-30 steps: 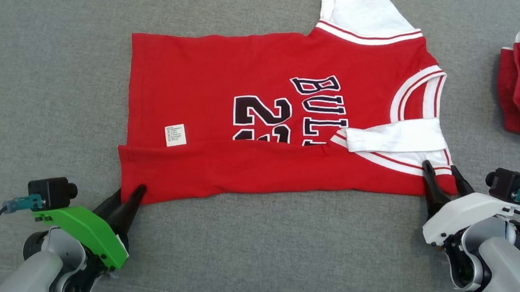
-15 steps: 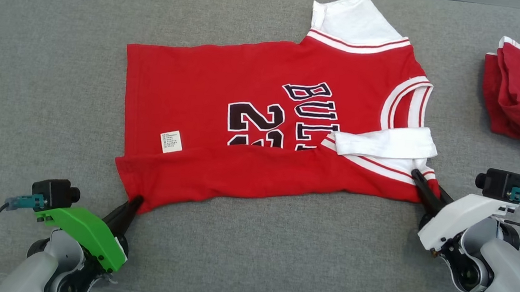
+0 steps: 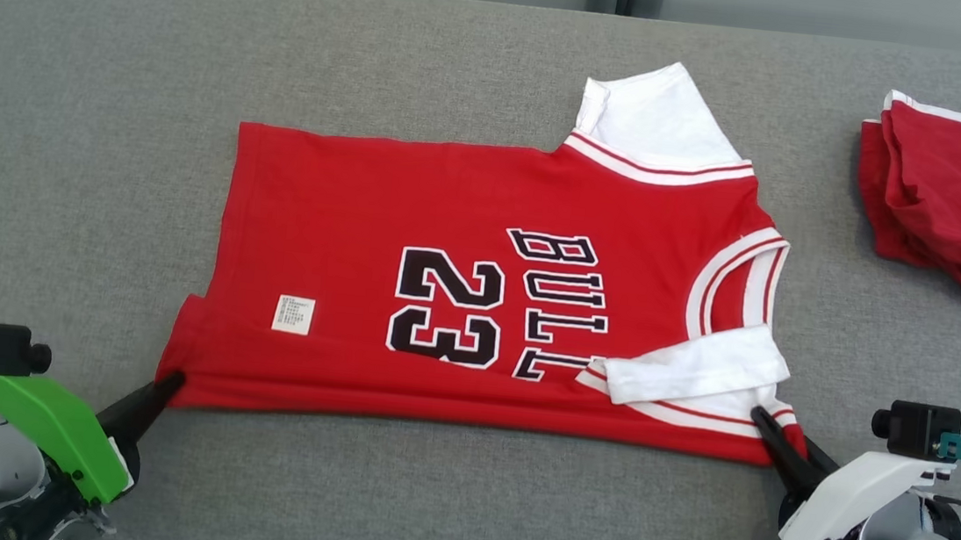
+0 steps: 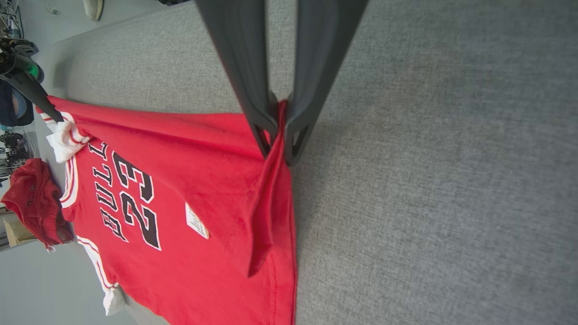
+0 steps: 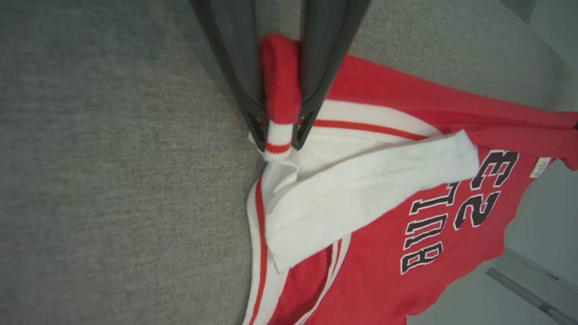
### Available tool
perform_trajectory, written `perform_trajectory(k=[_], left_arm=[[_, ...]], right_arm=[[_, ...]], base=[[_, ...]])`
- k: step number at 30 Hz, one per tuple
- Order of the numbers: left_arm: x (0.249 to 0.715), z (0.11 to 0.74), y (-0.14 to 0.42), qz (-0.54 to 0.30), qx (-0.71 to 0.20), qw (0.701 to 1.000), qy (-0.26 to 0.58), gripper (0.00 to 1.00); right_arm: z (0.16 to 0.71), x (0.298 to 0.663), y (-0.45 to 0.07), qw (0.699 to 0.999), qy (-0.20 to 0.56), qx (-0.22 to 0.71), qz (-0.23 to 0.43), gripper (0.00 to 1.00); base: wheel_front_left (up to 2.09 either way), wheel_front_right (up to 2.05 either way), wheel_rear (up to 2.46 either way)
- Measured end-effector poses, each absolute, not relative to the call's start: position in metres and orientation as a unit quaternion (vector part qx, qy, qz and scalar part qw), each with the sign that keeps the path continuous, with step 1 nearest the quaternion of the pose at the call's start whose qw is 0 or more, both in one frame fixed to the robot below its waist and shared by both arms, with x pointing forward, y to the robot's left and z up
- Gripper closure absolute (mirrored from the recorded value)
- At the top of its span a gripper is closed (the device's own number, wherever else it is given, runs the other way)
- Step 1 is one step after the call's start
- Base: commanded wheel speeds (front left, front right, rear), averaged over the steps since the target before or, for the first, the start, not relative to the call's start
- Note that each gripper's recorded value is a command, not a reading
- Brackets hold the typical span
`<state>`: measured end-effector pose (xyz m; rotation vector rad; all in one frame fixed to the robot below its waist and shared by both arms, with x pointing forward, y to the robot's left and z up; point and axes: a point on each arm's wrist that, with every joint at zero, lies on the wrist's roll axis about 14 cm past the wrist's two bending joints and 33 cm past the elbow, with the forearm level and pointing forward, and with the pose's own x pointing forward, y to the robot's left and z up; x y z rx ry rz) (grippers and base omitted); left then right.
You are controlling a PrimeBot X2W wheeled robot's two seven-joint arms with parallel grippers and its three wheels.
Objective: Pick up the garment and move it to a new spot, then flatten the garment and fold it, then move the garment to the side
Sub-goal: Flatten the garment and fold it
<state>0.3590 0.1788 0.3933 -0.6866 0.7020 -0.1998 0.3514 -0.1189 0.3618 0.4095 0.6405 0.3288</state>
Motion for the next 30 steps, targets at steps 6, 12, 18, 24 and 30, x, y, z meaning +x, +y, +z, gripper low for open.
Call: perform_trajectory(k=[6,12,18,24,30], left_arm=[[0.345,0.388,0.172,-0.104,-0.351,0.857,0.362,1.00],[0.340,0.388,0.175,-0.104,-0.361,0.849,0.371,1.00],[0.333,0.386,0.162,-0.124,-0.362,0.839,0.387,0.95],[0.333,0.392,0.155,-0.136,-0.367,0.838,0.380,0.00],[0.320,0.392,0.159,-0.133,-0.354,0.844,0.380,0.00]], right_arm=[[0.360,0.325,-0.115,0.910,0.320,0.213,0.156,1.00],[0.365,0.312,-0.106,0.907,0.321,0.218,0.166,1.00],[0.366,0.311,-0.122,0.919,0.316,0.170,0.162,0.58],[0.375,0.316,-0.116,0.924,0.301,0.164,0.171,0.00],[0.384,0.324,-0.125,0.934,0.283,0.146,0.164,0.00]], base=[[0.00,0.00,0.00],[0.00,0.00,0.00],[0.00,0.00,0.00],[0.00,0.00,0.00],[0.00,0.00,0.00]])
